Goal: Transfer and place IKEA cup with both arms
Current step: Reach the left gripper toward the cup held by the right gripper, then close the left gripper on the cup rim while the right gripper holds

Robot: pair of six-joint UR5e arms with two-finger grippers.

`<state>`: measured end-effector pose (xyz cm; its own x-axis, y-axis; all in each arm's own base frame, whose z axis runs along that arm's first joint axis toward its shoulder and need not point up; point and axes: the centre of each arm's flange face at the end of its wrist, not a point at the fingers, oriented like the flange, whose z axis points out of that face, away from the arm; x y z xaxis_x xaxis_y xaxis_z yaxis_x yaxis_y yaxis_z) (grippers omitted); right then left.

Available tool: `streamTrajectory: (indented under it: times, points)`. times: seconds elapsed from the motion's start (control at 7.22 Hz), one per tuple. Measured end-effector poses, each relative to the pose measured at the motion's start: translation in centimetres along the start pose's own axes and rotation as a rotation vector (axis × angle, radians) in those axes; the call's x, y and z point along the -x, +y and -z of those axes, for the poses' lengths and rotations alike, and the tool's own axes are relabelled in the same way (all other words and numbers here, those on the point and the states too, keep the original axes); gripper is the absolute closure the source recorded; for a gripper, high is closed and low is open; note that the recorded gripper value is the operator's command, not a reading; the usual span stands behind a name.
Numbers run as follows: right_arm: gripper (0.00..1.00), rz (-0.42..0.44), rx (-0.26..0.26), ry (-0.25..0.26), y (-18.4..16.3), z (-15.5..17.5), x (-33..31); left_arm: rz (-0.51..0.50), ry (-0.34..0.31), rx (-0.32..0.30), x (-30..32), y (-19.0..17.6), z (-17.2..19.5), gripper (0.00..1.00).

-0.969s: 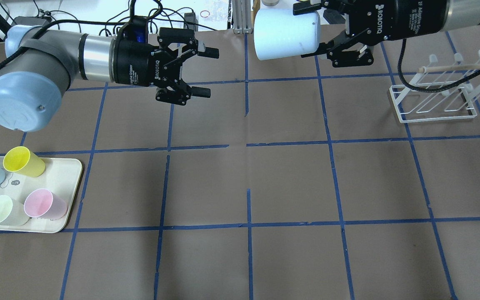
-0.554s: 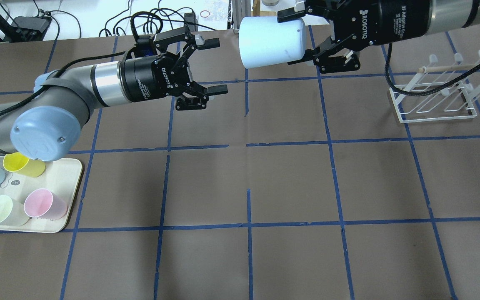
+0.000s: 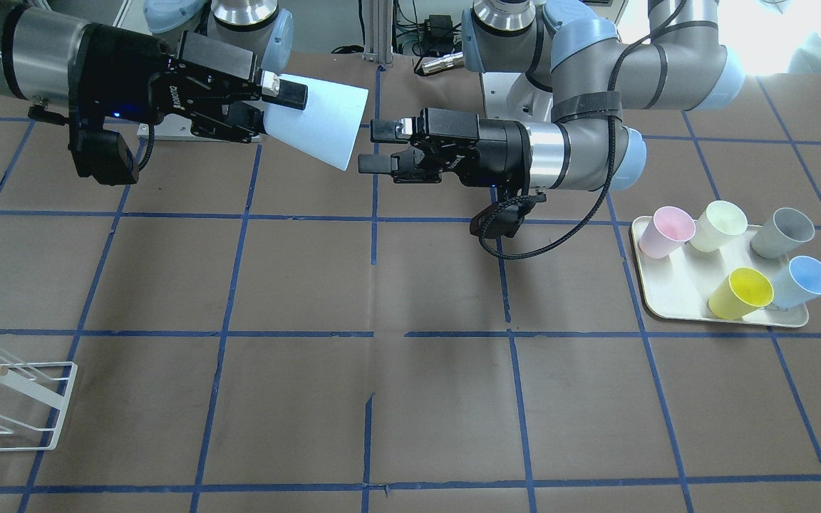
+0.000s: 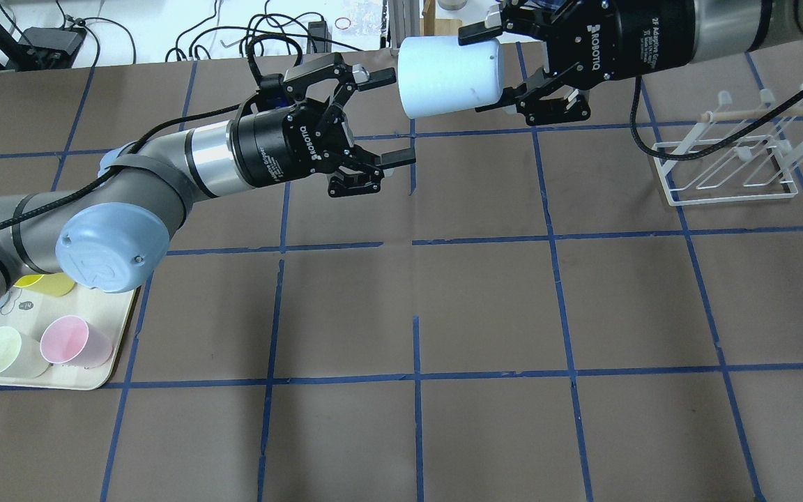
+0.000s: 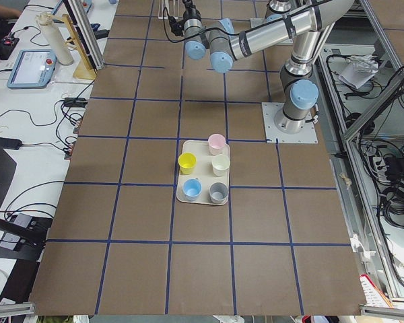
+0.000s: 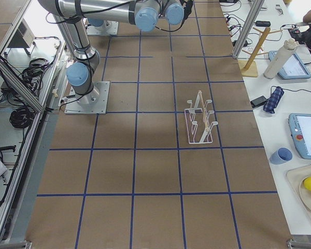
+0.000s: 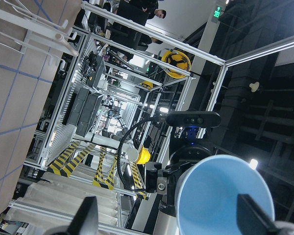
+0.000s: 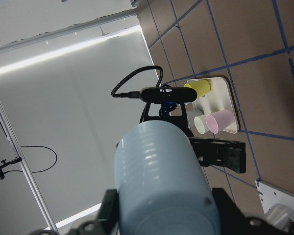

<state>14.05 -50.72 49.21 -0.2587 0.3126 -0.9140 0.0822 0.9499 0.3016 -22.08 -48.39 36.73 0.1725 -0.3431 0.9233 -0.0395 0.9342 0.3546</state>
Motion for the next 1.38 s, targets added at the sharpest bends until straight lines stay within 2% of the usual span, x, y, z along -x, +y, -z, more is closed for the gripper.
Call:
streamTrajectory:
  times: [0.14, 0.28, 0.42, 0.55, 0.69, 0.83, 0.97, 1.11, 1.25, 1.38]
  points:
    - [0.74, -0.001, 0.002, 0.001, -0.2, -0.1, -0.2, -0.001, 0.003, 0.007, 0.3, -0.1, -0.3, 0.00]
    - [0.74, -0.001, 0.007, 0.002, -0.3, -0.4, -0.2, -0.004, 0.004, 0.011, 0.4, -0.2, -0.5, 0.11]
    - [0.74, 0.002, 0.017, 0.004, -0.1, -1.0, -0.1, -0.007, 0.004, 0.013, 0.6, -0.3, -0.5, 0.25]
    - [0.73, 0.003, 0.026, 0.005, 0.0, -1.4, -0.1, -0.007, 0.004, 0.014, 0.7, -0.4, -0.5, 0.50]
    - [0.73, 0.001, 0.030, 0.006, -0.1, -1.7, -0.1, -0.011, 0.005, 0.015, 0.7, -0.4, -0.6, 0.71]
    - [0.73, -0.003, 0.034, 0.008, -0.2, -1.8, -0.3, -0.016, 0.008, 0.015, 0.6, -0.2, -0.6, 0.83]
    - [0.71, -0.010, 0.037, 0.011, -0.3, -1.8, -0.4, -0.020, 0.014, 0.015, 0.4, 0.0, -0.6, 1.00]
    - [0.18, -0.016, 0.041, 0.014, -0.3, -1.9, -0.6, -0.023, 0.018, 0.015, 0.3, 0.1, -0.6, 1.00]
    - [0.00, -0.023, 0.043, 0.015, -0.4, -1.9, -0.6, -0.025, 0.022, 0.014, 0.1, 0.2, -0.5, 1.00]
    - [0.00, -0.034, 0.043, 0.016, -0.4, -1.9, -0.7, -0.026, 0.023, 0.011, -0.1, 0.3, -0.3, 1.00]
